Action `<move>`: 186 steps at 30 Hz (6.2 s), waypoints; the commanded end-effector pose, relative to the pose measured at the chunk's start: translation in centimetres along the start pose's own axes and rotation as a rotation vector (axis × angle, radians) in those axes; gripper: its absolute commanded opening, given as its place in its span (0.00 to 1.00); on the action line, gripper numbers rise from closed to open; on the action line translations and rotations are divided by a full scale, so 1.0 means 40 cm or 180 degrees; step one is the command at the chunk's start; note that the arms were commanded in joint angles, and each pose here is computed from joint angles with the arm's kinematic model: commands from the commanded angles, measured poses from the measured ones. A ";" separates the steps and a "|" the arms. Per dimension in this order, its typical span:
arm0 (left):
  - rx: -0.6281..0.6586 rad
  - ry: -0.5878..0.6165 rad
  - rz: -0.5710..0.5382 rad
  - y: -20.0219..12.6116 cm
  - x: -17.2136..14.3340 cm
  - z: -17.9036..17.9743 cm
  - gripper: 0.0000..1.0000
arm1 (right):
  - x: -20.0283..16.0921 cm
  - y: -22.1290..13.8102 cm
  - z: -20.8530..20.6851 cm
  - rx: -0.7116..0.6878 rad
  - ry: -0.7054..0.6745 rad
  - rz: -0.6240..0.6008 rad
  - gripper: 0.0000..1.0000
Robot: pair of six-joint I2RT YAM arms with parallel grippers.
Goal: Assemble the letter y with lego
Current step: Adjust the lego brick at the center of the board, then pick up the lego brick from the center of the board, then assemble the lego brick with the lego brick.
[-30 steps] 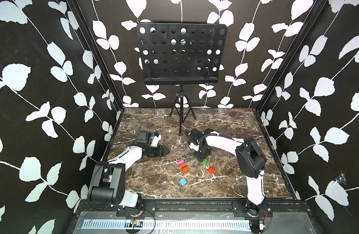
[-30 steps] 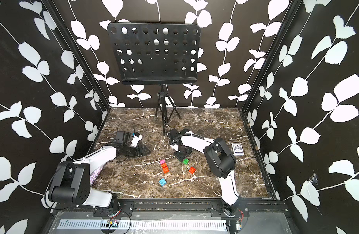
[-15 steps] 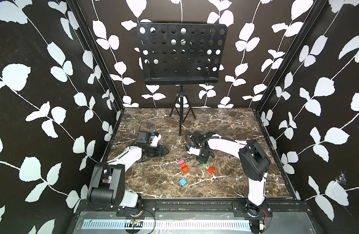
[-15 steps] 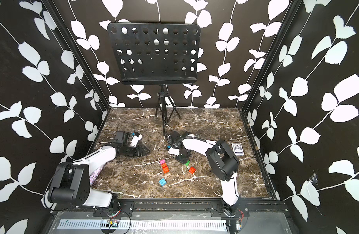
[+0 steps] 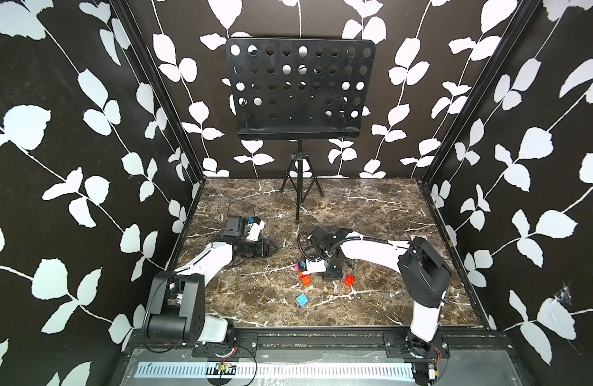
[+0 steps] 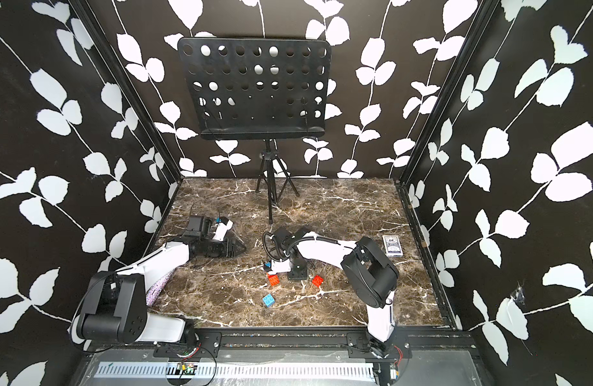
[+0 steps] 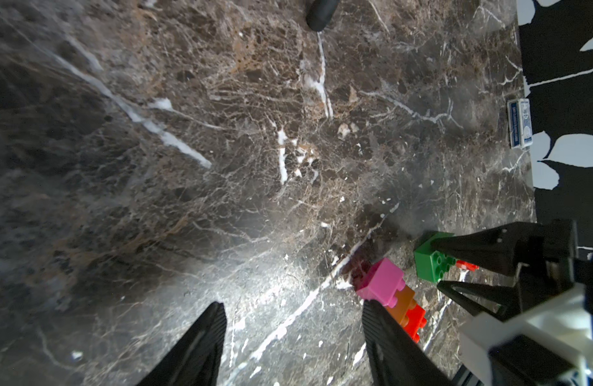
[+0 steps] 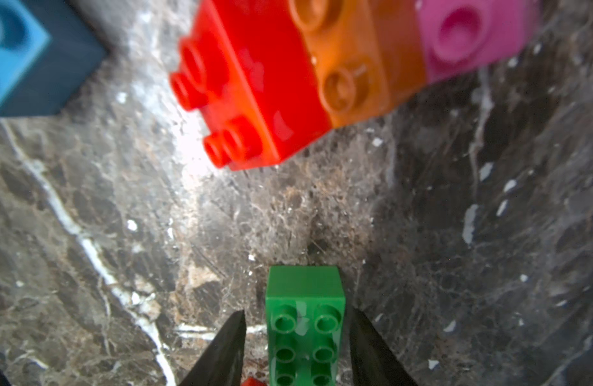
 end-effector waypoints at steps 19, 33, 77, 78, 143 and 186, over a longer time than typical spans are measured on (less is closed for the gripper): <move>0.0123 -0.0079 -0.0284 -0.066 0.008 0.034 0.68 | 0.262 -0.062 0.129 0.0060 -0.1288 -0.0905 0.53; 0.0117 -0.0103 -0.0280 -0.065 0.007 0.036 0.68 | 0.260 0.000 0.170 0.0434 -0.1332 -0.0744 0.53; -0.0245 0.0157 -0.0038 -0.017 -0.019 -0.027 0.67 | 0.024 -0.073 0.015 -0.0081 0.0394 -0.0703 0.27; -0.0244 0.0159 -0.0040 -0.017 -0.018 -0.027 0.67 | 0.026 -0.070 0.013 -0.0071 0.0418 -0.0717 0.27; -0.0181 0.0195 -0.0028 -0.018 -0.020 -0.022 0.66 | -0.051 0.051 -0.014 -0.0087 0.2156 -0.0271 0.21; -0.0294 0.0236 0.0119 0.012 -0.036 -0.051 0.65 | -0.260 -0.094 0.080 0.0034 0.5303 -0.0350 0.57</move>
Point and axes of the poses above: each gripper's point midway between its finger pads, its own y axis out along the fingers, its own z axis along the line the jaws close on, x = y × z, the point moved 6 cm from there along -y, back along the fingers, and after that the axes turned 4 degrees about -y, right-handed, at the moved point
